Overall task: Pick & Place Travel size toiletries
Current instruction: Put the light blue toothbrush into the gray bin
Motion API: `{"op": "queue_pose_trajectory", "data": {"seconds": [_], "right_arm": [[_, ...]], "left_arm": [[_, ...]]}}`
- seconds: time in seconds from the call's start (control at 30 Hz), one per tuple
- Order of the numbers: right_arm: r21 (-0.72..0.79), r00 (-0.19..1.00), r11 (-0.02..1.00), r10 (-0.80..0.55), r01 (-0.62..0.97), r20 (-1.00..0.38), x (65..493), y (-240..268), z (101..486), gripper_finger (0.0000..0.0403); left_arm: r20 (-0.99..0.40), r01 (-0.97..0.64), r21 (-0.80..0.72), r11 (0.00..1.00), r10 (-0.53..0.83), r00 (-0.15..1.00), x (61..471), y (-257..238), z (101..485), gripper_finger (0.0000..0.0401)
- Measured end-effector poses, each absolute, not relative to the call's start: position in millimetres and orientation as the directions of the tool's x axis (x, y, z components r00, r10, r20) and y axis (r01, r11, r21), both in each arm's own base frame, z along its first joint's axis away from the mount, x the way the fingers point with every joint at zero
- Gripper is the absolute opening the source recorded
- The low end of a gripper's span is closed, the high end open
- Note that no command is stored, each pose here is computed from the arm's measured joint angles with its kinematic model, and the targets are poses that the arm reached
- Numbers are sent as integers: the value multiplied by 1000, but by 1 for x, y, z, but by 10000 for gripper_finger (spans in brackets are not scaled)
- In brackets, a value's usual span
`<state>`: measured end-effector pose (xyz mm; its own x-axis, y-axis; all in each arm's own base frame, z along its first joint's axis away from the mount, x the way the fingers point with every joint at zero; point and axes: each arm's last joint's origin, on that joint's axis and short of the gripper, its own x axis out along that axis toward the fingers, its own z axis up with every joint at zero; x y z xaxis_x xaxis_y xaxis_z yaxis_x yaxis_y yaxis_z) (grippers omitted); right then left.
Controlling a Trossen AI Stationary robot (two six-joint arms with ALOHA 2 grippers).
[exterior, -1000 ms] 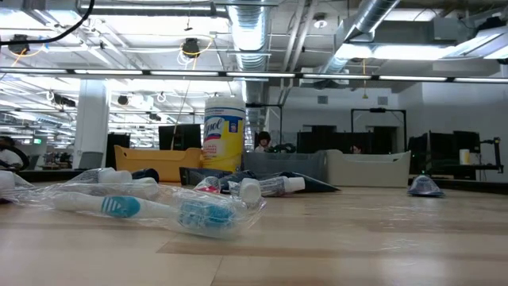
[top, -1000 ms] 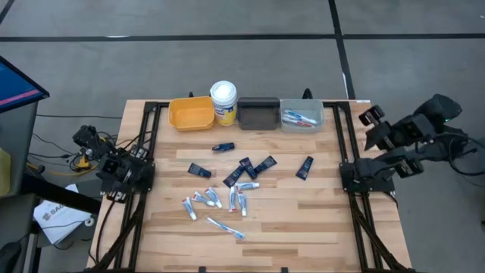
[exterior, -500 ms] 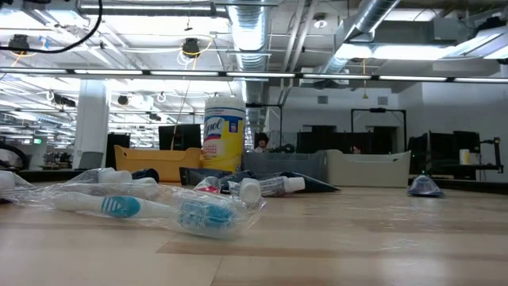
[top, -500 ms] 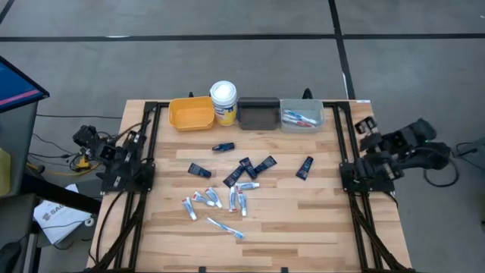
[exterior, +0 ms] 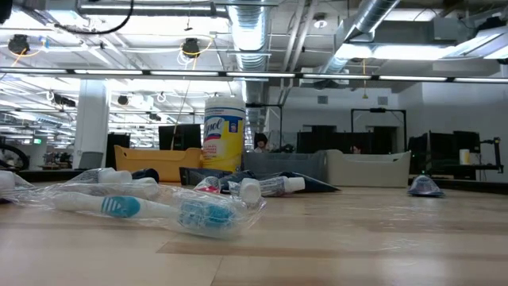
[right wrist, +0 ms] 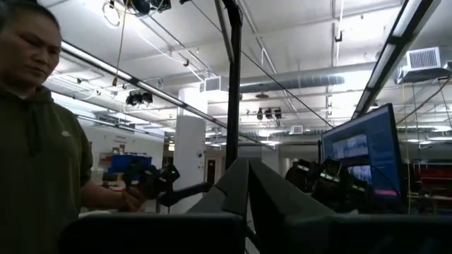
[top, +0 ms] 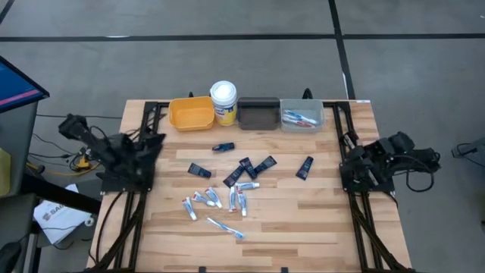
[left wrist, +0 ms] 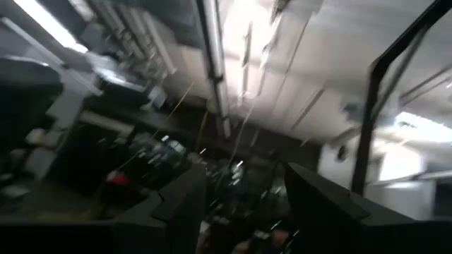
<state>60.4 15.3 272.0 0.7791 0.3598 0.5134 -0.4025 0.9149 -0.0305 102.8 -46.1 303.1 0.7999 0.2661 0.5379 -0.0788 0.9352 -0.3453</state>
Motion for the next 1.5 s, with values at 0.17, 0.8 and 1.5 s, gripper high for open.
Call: {"op": "queue_pose_trajectory", "data": {"seconds": [0.17, 0.8, 1.5], "right_arm": [[-4, 822, 915, 365, -404, 436, 71, 17, 251, 1], [284, 917, 872, 378, -399, 131, 94, 20, 179, 0], [157, 910, 897, 413, -412, 26, 96, 23, 168, 0]], "left_arm": [[393, -250, -312, 917, 364, 845, 138, -66, 303, 191], [289, -219, -362, 906, 332, 898, 172, -89, 275, 191], [351, -15, -489, 872, 213, 912, 185, -87, 292, 191]]}}
